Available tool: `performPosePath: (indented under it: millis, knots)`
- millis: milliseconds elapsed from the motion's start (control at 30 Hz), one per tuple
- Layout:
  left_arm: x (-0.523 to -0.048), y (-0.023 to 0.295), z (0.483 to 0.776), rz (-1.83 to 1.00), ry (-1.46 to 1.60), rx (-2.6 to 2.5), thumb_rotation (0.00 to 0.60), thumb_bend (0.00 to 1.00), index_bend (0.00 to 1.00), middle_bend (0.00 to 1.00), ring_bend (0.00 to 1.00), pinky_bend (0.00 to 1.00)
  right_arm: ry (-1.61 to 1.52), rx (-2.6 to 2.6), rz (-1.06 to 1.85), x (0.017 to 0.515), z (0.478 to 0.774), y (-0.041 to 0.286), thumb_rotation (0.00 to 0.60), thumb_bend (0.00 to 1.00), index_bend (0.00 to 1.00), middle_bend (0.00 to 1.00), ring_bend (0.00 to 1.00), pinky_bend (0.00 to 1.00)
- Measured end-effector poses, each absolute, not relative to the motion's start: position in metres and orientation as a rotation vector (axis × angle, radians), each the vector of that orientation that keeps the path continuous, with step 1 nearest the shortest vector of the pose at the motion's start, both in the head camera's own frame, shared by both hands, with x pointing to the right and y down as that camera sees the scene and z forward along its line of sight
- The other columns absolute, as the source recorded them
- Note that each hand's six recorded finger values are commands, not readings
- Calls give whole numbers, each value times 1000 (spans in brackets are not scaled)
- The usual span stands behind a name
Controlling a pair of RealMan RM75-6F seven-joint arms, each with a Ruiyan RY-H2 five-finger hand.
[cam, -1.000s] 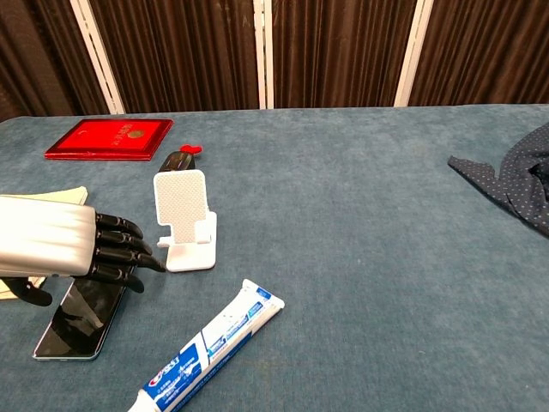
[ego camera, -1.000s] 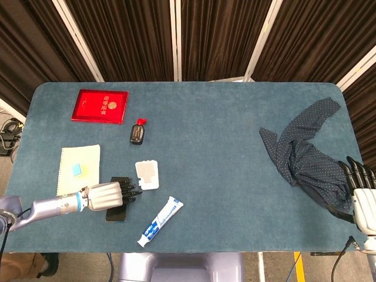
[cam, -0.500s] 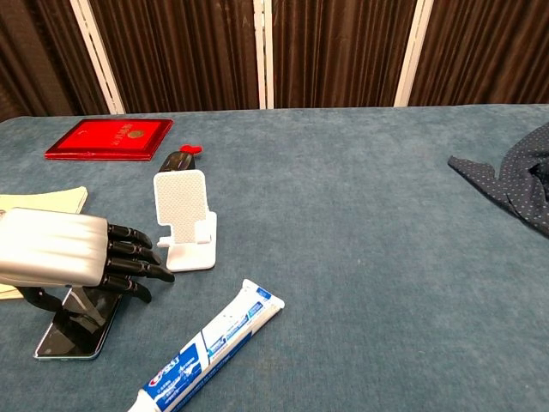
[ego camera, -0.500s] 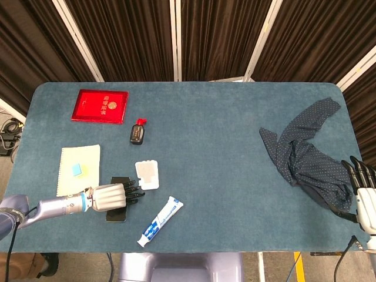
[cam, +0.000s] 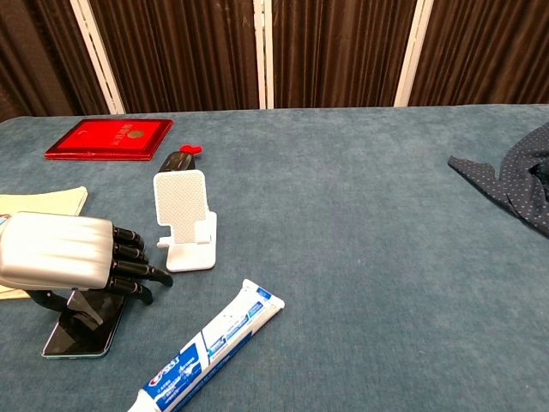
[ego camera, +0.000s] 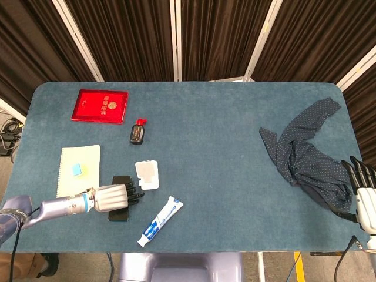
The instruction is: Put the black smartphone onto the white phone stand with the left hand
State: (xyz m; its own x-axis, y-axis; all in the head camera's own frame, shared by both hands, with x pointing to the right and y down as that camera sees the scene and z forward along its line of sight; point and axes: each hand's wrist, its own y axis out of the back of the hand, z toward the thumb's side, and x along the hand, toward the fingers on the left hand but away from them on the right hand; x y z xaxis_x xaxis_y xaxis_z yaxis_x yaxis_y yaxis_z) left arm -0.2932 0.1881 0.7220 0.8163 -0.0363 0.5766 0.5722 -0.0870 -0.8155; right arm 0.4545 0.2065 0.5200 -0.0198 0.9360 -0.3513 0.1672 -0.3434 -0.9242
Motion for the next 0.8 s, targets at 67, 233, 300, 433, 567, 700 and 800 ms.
performPosePath:
  millis: [67,233,300,433,567,700,800]
  knots:
    - [-294,189,721,-528,-426,-1593,600,26,502,374,353,354,-1179,-1574,1425,454,519,207,600,0,0,0,0,0]
    - [-294,190,715,-504,-392,-1599,600,49,545,408,382,379,-1178,-1577,1422,453,519,207,600,0,0,0,0,0]
    - [-295,189,710,-491,-373,-1600,600,49,554,415,389,385,-1177,-1579,1418,453,518,208,600,0,0,0,0,0]
    - [-298,186,697,-469,-329,-1602,600,49,555,418,391,387,-1180,-1581,1413,452,517,208,600,0,0,0,0,0]
    - [-303,182,681,-452,-290,-1590,600,49,559,418,391,388,-1180,-1586,1408,452,516,209,600,0,0,0,0,0]
    - [-306,177,666,-431,-259,-1556,600,48,559,418,391,388,-1182,-1591,1397,451,515,209,600,0,0,0,0,0]
    - [-307,168,649,-420,-223,-1517,600,41,558,418,391,388,-1188,-1595,1390,451,513,209,600,0,0,0,0,0]
